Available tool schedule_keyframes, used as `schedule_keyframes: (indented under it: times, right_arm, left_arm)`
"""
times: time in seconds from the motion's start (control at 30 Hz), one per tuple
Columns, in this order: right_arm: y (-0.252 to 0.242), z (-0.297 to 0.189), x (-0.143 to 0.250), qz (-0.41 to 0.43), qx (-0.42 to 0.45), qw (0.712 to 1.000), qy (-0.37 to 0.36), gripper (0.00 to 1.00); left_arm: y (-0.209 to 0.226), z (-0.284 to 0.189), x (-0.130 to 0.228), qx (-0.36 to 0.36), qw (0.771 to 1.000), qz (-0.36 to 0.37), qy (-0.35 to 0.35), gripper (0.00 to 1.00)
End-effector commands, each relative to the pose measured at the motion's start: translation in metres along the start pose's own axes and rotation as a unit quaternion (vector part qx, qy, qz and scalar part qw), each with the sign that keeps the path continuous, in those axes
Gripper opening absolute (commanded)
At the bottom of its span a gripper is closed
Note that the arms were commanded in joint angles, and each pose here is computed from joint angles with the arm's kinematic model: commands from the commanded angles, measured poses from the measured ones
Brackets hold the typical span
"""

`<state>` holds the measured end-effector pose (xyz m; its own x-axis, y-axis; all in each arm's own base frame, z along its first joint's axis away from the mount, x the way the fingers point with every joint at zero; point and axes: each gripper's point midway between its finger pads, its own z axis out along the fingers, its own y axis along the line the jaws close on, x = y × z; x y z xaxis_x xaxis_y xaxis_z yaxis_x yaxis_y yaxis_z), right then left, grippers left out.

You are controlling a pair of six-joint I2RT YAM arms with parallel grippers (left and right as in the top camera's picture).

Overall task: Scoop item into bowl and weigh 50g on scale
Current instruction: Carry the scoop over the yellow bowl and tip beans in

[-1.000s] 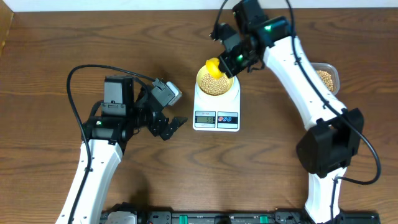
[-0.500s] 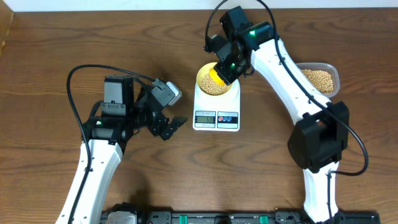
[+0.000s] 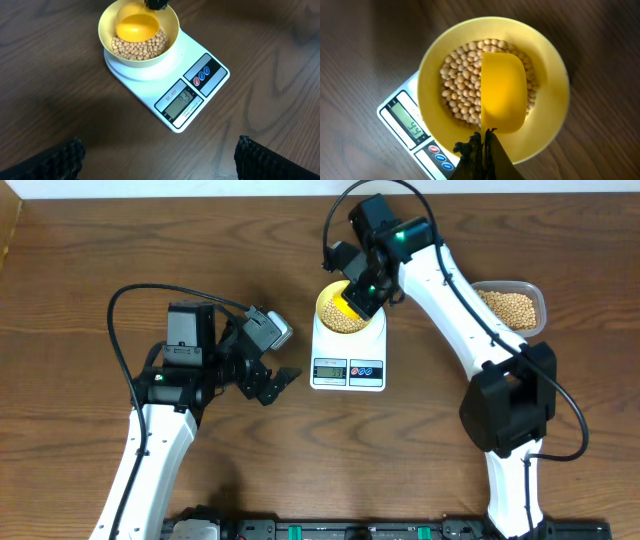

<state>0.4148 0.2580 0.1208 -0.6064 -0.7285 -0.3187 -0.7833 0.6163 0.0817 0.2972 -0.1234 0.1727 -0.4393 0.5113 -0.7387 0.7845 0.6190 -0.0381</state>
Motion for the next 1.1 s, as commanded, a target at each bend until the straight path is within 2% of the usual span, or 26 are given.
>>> schedule_keyframes:
  times: [0.0,1.07]
  right_arm:
    - [0.009,0.006,-0.001,-0.026,-0.001,1.000,0.008,0.01]
    - [0.020,0.005,-0.002,-0.007,-0.039,0.999,0.000,0.01]
  left_arm:
    - [0.004,-0.001,-0.002,-0.005,1.000,0.007,0.000,0.98]
    - [0.004,-0.001,-0.002,-0.005,1.000,0.007,0.000,0.98]
